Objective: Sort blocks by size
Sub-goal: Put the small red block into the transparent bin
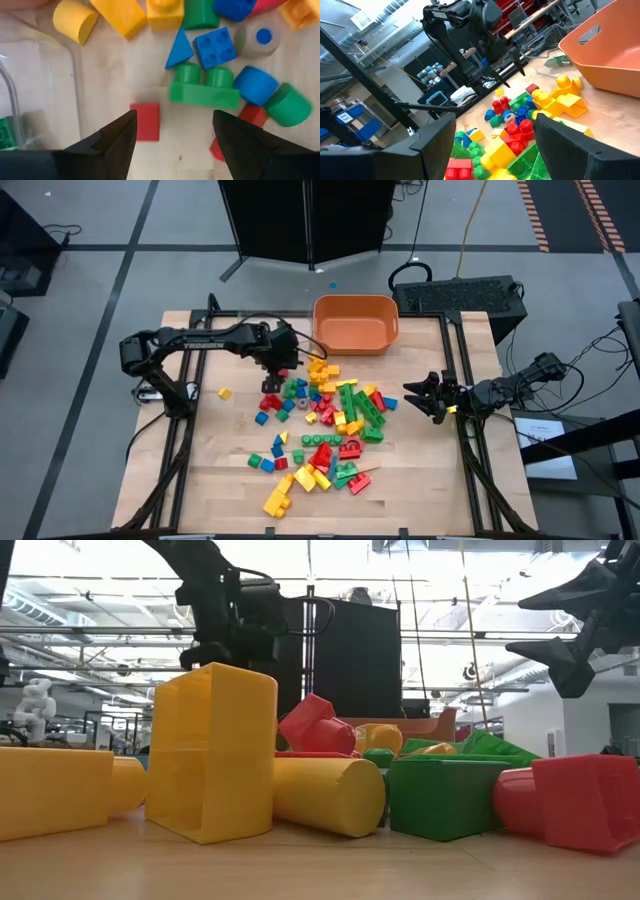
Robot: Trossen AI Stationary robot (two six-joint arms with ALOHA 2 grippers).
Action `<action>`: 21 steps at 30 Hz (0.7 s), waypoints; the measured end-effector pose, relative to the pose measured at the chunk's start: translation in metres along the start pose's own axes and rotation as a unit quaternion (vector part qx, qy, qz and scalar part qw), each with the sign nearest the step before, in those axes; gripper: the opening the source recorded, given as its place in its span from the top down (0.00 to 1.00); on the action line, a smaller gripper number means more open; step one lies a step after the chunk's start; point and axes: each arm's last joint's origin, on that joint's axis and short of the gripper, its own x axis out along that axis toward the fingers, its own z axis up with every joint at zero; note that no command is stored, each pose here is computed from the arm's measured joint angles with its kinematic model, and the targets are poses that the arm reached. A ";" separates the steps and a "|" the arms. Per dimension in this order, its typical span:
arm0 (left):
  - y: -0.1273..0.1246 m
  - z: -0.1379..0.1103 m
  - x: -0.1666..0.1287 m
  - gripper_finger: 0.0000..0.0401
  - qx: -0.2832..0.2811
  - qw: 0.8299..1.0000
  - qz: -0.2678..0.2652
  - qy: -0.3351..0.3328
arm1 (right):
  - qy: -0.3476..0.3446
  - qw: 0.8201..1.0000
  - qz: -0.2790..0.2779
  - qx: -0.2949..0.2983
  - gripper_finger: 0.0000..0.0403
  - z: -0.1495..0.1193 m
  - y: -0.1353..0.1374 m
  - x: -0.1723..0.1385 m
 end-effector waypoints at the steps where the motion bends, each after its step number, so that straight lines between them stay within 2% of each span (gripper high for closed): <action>1: 0.000 -0.001 0.001 0.34 0.003 1.000 0.001 0.000 | 0.000 1.000 0.000 -0.001 0.35 0.000 0.000 0.000; 12: 0.002 -0.006 0.027 0.34 0.026 0.999 0.004 0.041 | 0.000 1.000 0.000 -0.005 0.35 0.000 0.000 0.000; 21: 0.015 -0.011 0.043 0.34 0.011 0.997 0.023 0.069 | 0.000 1.000 0.000 0.000 0.35 0.000 0.000 0.000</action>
